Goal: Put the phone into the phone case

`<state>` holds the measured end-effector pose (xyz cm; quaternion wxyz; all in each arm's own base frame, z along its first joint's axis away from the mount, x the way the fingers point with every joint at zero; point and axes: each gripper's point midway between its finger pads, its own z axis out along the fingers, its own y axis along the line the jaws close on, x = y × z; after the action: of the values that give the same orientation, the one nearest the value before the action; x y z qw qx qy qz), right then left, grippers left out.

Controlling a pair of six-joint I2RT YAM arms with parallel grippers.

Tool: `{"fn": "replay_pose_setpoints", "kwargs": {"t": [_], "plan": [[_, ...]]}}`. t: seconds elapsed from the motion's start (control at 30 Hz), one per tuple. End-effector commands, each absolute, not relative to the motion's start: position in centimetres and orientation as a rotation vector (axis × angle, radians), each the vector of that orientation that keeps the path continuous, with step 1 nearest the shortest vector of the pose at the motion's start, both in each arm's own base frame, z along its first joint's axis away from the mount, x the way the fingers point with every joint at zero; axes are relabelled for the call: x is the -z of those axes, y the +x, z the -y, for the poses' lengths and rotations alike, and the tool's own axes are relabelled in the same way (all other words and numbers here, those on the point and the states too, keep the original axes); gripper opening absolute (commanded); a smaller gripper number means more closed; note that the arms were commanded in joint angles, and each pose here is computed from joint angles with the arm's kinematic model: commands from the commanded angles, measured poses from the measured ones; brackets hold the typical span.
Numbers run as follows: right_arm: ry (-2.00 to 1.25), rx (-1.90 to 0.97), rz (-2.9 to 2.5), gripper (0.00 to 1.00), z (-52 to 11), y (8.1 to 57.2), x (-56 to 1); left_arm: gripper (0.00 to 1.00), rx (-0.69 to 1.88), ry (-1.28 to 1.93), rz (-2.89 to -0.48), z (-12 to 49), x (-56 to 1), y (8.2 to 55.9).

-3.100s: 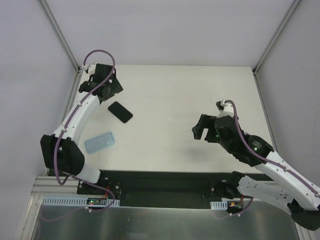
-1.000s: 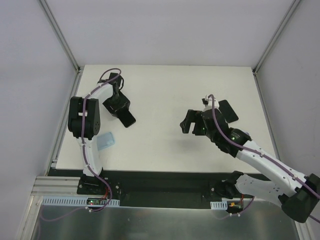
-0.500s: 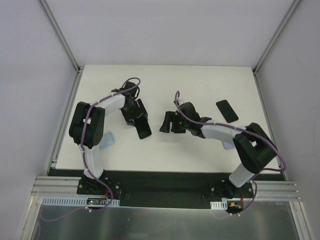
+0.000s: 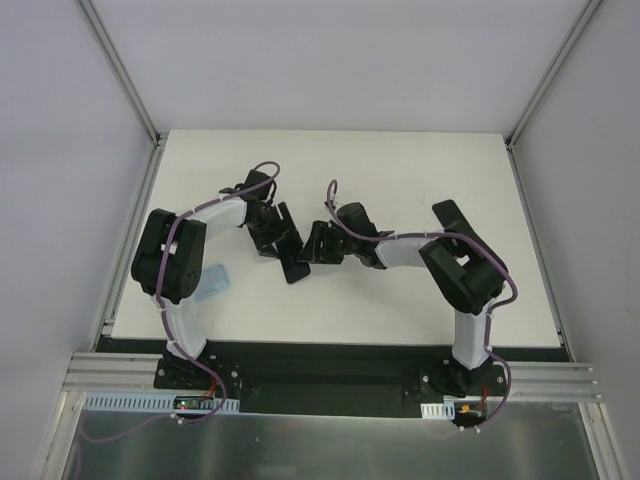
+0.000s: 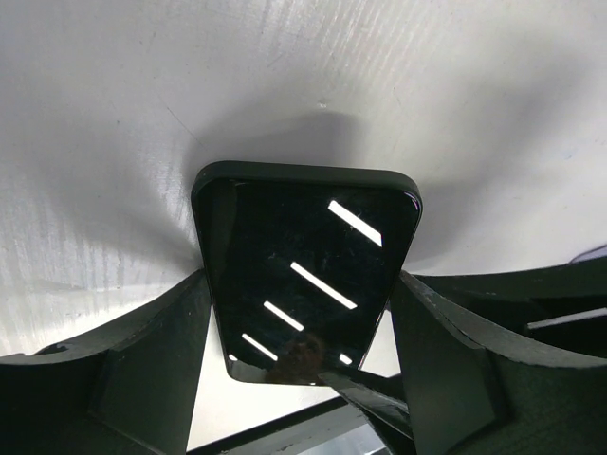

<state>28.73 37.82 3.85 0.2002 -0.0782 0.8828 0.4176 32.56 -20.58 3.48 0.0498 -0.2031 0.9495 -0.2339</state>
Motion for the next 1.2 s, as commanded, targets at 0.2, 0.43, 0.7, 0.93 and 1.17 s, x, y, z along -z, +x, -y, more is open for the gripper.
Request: {"fn": "replay_pose_setpoints", "kwargs": {"t": [0.2, 0.43, 0.7, 0.93, 1.17], "plan": [[-0.233, -1.347, -2.417, 0.37, -40.1, 28.4, -4.5, 0.50, 0.773, -0.644, -2.927, 21.2, -3.1, 30.7], [-0.261, -1.405, -2.394, 0.06, -40.5, 28.0, -5.0, 0.56, 0.795, -0.619, -2.913, 21.3, -3.7, 30.5], [-0.247, -1.403, -2.408, 0.01, -39.7, 27.6, -4.3, 0.98, 0.767, -0.644, -2.841, 20.2, -6.0, 30.7], [-0.215, -1.372, -2.416, 0.02, -37.8, 27.6, -3.7, 0.97, 0.531, -0.918, -2.746, 14.4, -8.2, 30.7], [-0.223, -1.364, -2.400, 0.02, -36.8, 27.2, -4.2, 0.90, 0.026, -1.278, -2.450, 3.9, -10.5, 28.8]]}}
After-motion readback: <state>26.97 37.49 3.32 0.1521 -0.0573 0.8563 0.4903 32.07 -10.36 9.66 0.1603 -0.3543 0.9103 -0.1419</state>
